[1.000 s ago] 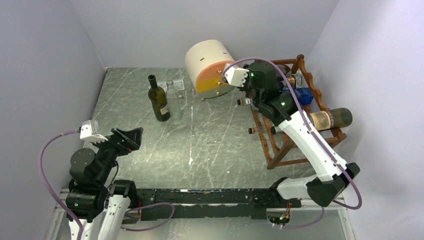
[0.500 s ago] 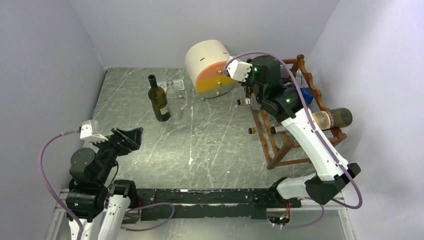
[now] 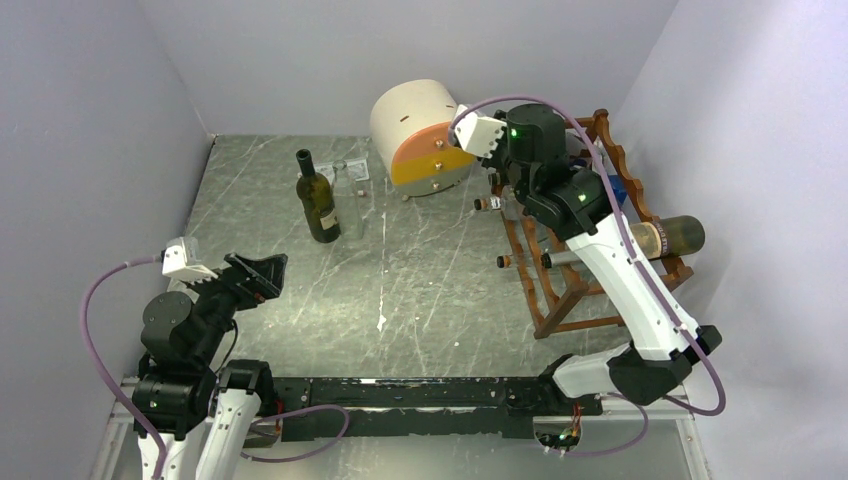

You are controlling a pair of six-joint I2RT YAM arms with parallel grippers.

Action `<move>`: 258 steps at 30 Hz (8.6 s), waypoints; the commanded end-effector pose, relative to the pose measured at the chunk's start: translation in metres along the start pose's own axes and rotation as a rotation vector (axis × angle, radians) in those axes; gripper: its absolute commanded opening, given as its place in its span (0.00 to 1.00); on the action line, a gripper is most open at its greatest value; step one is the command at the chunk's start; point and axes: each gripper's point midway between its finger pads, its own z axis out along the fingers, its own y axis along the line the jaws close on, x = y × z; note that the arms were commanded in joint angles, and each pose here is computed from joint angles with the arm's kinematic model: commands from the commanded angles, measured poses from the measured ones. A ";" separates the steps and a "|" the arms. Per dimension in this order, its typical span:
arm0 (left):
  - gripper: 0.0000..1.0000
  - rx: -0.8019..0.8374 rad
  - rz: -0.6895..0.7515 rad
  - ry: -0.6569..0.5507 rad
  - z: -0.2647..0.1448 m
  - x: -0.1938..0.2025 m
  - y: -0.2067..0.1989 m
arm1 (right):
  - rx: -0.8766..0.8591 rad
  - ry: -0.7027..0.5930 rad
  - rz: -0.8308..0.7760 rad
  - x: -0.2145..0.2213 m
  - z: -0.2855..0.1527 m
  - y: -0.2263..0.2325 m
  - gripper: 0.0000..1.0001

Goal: Take the wine bottle off the wine rack

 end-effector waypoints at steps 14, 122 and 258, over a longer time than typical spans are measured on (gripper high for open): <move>0.99 0.013 0.011 -0.006 0.004 -0.002 -0.002 | 0.341 -0.082 -0.021 -0.059 -0.089 -0.099 0.00; 0.99 0.010 0.014 -0.017 0.004 -0.003 -0.001 | -0.440 -0.913 0.870 -0.292 0.073 0.059 0.00; 0.99 0.092 0.089 0.036 0.008 0.003 -0.013 | 0.904 0.806 1.679 0.255 -0.066 0.092 1.00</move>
